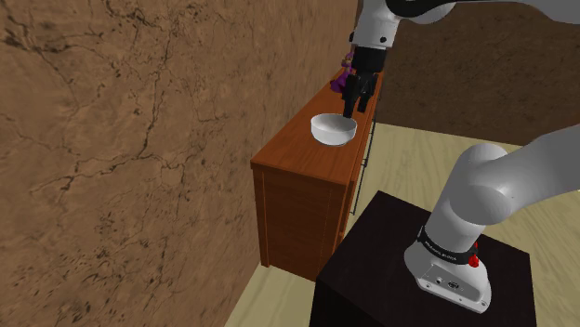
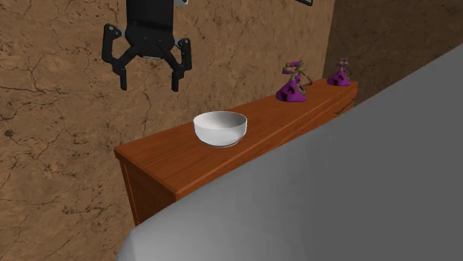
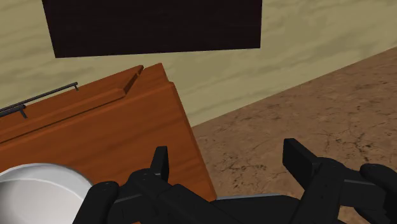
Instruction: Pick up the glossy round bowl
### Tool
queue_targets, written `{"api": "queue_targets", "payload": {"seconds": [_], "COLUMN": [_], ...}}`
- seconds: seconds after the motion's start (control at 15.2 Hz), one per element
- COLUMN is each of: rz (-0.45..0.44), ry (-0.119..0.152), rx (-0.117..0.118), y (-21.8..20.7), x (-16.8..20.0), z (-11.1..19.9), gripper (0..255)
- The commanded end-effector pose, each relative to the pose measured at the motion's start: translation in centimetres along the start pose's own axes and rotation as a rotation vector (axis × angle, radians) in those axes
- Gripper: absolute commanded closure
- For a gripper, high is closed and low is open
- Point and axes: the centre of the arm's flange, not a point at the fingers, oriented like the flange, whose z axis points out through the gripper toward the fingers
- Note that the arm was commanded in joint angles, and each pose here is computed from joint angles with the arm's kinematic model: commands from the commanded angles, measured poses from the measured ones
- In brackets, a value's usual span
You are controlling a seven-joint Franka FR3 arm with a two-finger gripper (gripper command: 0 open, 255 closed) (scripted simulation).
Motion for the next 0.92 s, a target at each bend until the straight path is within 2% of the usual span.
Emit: {"api": "queue_targets", "payload": {"seconds": [0.0, 0.86], "rz": [0.0, 0.008], "ry": [0.0, -0.061], "rx": [0.0, -0.132], "y": [0.0, 8.4], "x": [0.0, 12.1], "z": [0.0, 8.1], "gripper": [0, 0]}}
